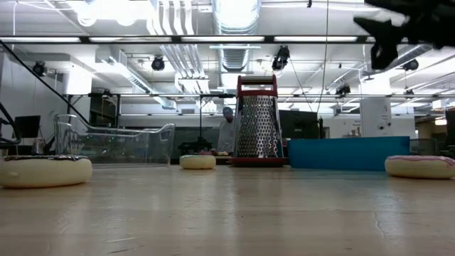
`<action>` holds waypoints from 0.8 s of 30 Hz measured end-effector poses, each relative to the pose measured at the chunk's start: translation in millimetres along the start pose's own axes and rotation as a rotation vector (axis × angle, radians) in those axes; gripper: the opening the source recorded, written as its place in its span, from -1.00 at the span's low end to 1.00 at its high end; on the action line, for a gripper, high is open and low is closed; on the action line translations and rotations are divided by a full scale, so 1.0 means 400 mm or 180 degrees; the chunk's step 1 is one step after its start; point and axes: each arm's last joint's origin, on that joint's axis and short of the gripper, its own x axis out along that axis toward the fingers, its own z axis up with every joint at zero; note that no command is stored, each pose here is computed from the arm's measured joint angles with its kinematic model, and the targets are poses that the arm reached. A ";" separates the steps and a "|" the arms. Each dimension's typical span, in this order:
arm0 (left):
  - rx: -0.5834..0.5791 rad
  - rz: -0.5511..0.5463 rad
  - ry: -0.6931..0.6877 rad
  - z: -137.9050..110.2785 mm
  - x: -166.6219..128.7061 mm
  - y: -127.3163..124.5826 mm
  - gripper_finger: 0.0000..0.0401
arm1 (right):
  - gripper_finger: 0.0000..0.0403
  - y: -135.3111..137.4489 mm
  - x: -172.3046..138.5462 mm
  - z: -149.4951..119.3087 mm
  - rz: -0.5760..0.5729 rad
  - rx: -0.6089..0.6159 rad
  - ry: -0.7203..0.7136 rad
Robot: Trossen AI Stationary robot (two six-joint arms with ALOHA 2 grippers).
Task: Pick & Place Food Item
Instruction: Put the pink food coloring bottle into the black bin
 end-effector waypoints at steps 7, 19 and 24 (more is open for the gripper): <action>0.0018 0.0020 -0.0083 0.012 -0.003 0.002 0.32 | -0.32 0.066 0.088 0.137 0.0062 -0.0121 -0.0053; 0.0007 -0.0008 0.0088 -0.030 0.010 -0.004 0.32 | -0.32 0.172 0.337 0.229 0.0564 -0.0064 0.1153; -0.0001 -0.0026 0.0203 -0.061 0.018 -0.008 0.32 | -0.37 0.185 0.402 0.172 -0.0175 0.0224 0.2503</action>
